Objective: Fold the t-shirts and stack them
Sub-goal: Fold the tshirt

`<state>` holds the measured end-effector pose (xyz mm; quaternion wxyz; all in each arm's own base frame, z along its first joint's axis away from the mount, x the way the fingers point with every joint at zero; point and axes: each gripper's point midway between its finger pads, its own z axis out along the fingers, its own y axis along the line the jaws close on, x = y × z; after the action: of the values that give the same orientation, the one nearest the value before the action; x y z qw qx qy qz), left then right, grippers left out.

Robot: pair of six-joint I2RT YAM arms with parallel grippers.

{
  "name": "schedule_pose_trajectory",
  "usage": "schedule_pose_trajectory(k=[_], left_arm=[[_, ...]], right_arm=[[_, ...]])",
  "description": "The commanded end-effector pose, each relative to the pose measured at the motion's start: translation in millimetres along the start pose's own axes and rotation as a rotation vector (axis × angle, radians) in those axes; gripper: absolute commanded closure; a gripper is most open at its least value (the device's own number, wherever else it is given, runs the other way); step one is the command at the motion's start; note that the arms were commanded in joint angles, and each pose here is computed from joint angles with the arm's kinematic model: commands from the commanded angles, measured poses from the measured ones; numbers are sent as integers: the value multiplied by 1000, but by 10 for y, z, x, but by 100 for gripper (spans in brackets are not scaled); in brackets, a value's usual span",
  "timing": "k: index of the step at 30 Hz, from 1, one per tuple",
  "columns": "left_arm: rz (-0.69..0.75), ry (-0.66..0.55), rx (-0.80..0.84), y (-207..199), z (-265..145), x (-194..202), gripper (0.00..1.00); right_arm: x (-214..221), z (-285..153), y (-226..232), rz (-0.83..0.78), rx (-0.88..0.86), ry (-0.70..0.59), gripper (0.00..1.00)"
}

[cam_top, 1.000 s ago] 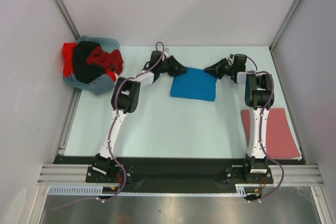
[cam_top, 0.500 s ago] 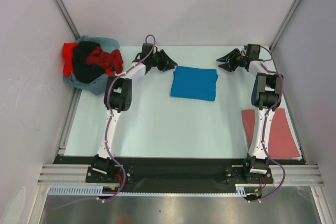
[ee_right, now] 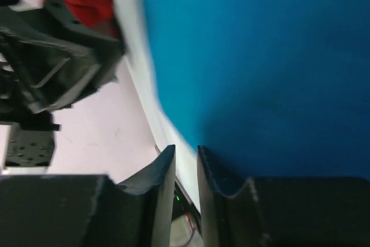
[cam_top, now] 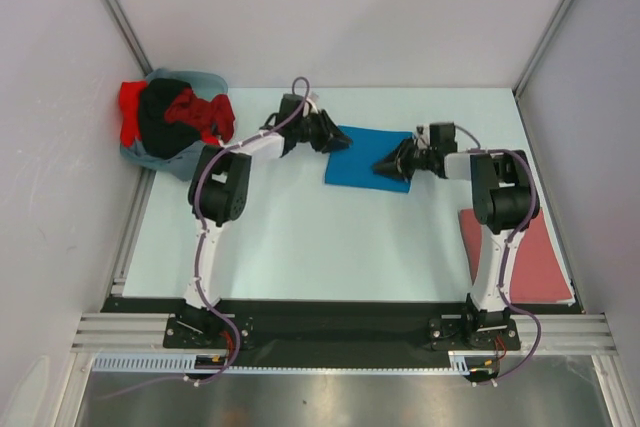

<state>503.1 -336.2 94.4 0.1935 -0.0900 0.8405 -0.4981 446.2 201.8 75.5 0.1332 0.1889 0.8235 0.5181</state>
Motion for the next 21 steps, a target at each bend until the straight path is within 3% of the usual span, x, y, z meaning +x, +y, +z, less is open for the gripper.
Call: schedule_pose_trajectory(k=[1,6,10,13,16,21], left_arm=[[11,94,59,51,150,384,67],[87,154,-103,721,92,412,73],[238,107,-169,426,-291,195,70],[247,106,-119,105,-396,338,69],[271,119,-93,-38,-352,553,67],[179,159,-121,439,-274,790,67]], right_arm=[[141,0,-289,13,-39,45,77],[188,-143,-727,54,20,67,82],[32,-427,-433,-18,11,26,81],[45,-561,-143,-57,10,31,79],[91,-562,-149,-62,14,39,75],[172,-503,-546,-19,64,45,71]])
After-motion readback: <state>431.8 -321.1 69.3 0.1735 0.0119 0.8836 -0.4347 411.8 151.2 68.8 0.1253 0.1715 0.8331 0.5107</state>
